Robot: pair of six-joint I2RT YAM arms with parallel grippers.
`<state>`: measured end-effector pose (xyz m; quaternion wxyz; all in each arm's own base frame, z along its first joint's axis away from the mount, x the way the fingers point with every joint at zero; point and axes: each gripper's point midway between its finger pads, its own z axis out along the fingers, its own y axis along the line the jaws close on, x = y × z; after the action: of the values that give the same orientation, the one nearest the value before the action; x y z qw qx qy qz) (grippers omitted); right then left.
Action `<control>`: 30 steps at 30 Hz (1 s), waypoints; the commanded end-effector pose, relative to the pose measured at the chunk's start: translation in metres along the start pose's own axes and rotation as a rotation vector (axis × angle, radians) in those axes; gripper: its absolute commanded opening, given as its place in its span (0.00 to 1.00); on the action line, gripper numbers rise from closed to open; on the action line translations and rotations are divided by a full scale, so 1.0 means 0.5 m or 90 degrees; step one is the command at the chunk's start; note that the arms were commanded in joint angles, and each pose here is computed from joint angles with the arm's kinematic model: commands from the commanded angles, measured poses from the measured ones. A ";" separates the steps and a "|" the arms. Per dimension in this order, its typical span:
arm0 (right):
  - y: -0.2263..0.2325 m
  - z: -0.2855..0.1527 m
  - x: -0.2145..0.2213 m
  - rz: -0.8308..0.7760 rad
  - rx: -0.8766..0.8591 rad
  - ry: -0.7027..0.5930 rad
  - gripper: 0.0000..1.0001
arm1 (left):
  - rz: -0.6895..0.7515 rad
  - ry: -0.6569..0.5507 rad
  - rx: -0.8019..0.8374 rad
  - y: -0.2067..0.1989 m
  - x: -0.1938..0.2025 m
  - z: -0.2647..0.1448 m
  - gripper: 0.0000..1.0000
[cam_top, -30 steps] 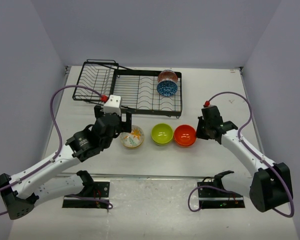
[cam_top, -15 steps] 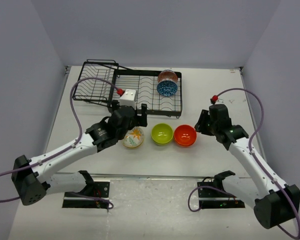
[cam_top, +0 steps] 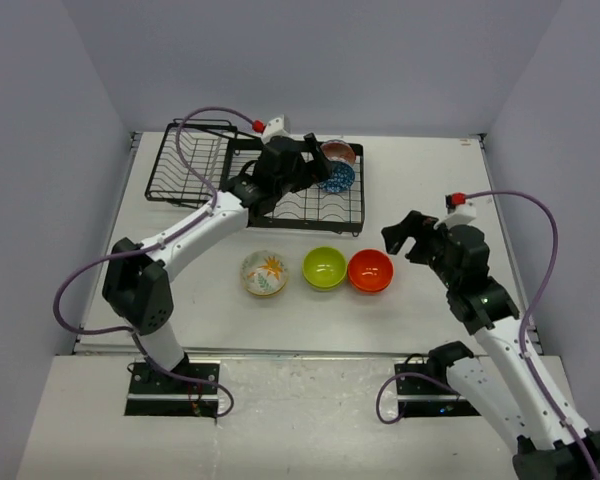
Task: Unload the bowls from the dish rack
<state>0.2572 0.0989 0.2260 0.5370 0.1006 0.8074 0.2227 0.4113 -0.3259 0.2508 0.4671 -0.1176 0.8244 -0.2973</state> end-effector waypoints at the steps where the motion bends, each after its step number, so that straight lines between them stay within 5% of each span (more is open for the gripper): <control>1: 0.042 0.042 -0.057 -0.048 -0.035 -0.028 0.94 | -0.006 0.013 0.028 -0.037 -0.062 -0.033 1.00; 6: 0.036 0.163 -0.062 -0.140 -0.002 0.024 0.99 | 0.157 -0.073 -0.080 0.087 -0.124 -0.206 1.00; 7: 0.045 0.178 -0.087 -0.162 0.000 0.015 0.99 | 0.181 -0.079 -0.152 0.164 -0.104 -0.228 1.00; 14: 0.020 0.339 -0.150 -0.406 0.079 0.001 0.99 | 0.274 -0.123 -0.314 0.363 -0.103 -0.467 1.00; 19: 0.078 0.446 -0.193 -0.572 0.065 -0.071 0.96 | 0.306 -0.137 -0.288 0.396 -0.080 -0.503 1.00; 23: 0.083 0.532 -0.142 -0.737 0.082 -0.025 0.89 | 0.272 -0.173 -0.229 0.385 -0.070 -0.489 1.00; 30: 0.104 0.612 -0.119 -0.854 0.094 -0.048 0.77 | 0.276 -0.119 -0.244 0.409 -0.047 -0.465 1.00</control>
<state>0.5253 0.1997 0.1578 0.5348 -0.3791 0.7392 -0.1541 0.2409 -0.0579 0.2316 0.5568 -0.0646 0.8281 -0.0038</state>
